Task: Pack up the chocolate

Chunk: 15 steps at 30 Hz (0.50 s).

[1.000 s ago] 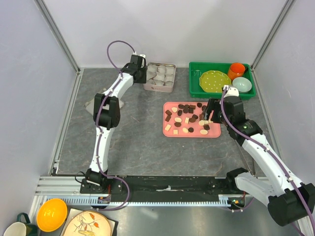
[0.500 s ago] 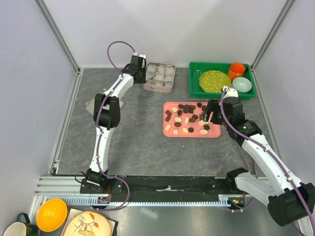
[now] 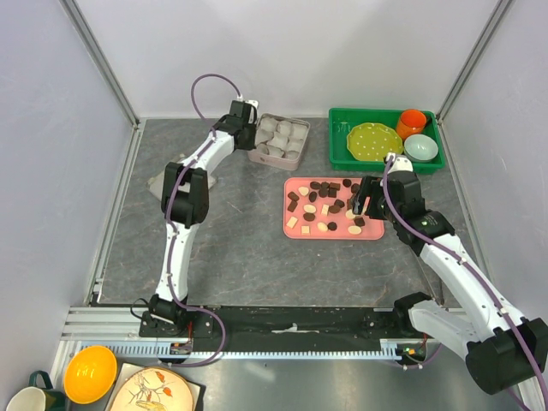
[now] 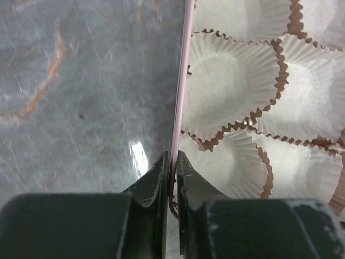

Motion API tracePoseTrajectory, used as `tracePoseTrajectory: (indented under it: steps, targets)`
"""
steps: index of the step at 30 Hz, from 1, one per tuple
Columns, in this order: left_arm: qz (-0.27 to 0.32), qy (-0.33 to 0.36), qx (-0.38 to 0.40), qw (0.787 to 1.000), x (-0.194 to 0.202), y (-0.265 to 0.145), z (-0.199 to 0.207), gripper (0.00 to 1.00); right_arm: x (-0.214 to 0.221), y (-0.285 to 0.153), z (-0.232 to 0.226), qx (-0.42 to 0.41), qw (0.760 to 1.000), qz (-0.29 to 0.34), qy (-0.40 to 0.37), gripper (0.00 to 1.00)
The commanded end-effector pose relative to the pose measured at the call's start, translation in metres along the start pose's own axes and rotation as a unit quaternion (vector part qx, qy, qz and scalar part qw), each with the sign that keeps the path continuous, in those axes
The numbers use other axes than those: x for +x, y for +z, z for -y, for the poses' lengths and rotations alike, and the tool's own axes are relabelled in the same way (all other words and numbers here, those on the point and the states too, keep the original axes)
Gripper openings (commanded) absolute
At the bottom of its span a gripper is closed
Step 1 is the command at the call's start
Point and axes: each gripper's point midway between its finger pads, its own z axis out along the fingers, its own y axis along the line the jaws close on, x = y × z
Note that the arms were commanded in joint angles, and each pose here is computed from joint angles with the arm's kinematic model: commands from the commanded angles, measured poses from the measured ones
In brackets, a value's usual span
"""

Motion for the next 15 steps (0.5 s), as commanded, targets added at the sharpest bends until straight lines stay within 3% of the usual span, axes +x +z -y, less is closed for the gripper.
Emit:
tracePoseTrajectory:
  steps: [1, 8, 15]
  targets:
    - [-0.063, 0.038, 0.011, 0.997, 0.036, -0.033, 0.001, 0.04, 0.0, -0.003, -0.005, -0.013, 1.0, 0.001, 0.011, 0.75]
    - [-0.136, 0.075, -0.023, 0.988, 0.097, -0.063, -0.022, 0.01, 0.009, -0.003, -0.006, -0.02, 1.0, -0.01, 0.013, 0.75]
    - [-0.144, 0.062, -0.063, 0.986, 0.119, -0.097, -0.043, 0.01, 0.02, -0.001, -0.005, -0.023, 0.999, -0.027, 0.014, 0.75]
